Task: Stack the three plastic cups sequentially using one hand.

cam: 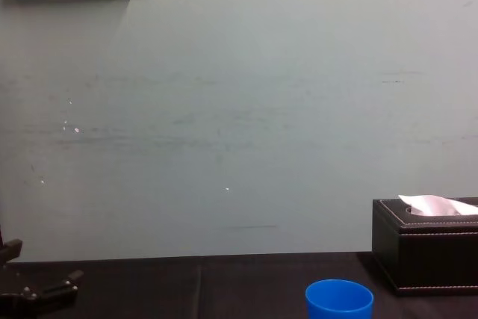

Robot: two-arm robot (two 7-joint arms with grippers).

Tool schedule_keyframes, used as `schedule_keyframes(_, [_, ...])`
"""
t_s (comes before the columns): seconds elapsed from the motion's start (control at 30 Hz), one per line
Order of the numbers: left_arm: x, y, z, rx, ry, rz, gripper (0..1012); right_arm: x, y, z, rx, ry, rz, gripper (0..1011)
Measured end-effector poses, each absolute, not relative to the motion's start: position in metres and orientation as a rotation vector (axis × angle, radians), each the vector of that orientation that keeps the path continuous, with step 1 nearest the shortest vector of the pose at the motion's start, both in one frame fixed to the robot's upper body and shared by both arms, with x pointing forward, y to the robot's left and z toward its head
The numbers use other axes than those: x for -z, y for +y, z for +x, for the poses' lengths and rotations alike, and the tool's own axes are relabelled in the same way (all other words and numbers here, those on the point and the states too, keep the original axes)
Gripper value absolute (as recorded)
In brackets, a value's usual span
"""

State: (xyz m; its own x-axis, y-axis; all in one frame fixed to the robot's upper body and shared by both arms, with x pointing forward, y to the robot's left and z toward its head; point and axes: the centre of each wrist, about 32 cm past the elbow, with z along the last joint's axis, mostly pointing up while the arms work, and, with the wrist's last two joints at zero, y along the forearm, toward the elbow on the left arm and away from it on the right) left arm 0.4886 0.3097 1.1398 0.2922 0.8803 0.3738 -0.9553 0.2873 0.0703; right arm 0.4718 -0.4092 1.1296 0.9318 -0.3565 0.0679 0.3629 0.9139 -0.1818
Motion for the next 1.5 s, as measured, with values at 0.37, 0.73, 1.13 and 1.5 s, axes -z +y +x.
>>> schedule_keyframes(0.37, [-1.140,0.310,0.489,-1.248,-0.285,0.304,1011,-1.115,-0.402,0.475,0.417,0.042,-0.137,1003])
schedule_keyframes(0.73, [-1.140,0.310,0.489,-1.248,-0.285,0.305,1011,-1.112,-0.395,0.476,0.431,0.053,-0.134,1003])
schedule_keyframes(1.13, [-1.140,0.310,0.489,-1.248,-0.285,0.304,1011,-1.113,-0.385,0.478,0.416,0.029,-0.147,1003])
schedule_keyframes(1.5, [-1.140,0.310,0.489,-1.248,-0.285,0.305,1011,-1.112,-0.365,0.482,0.422,-0.014,-0.186,1003])
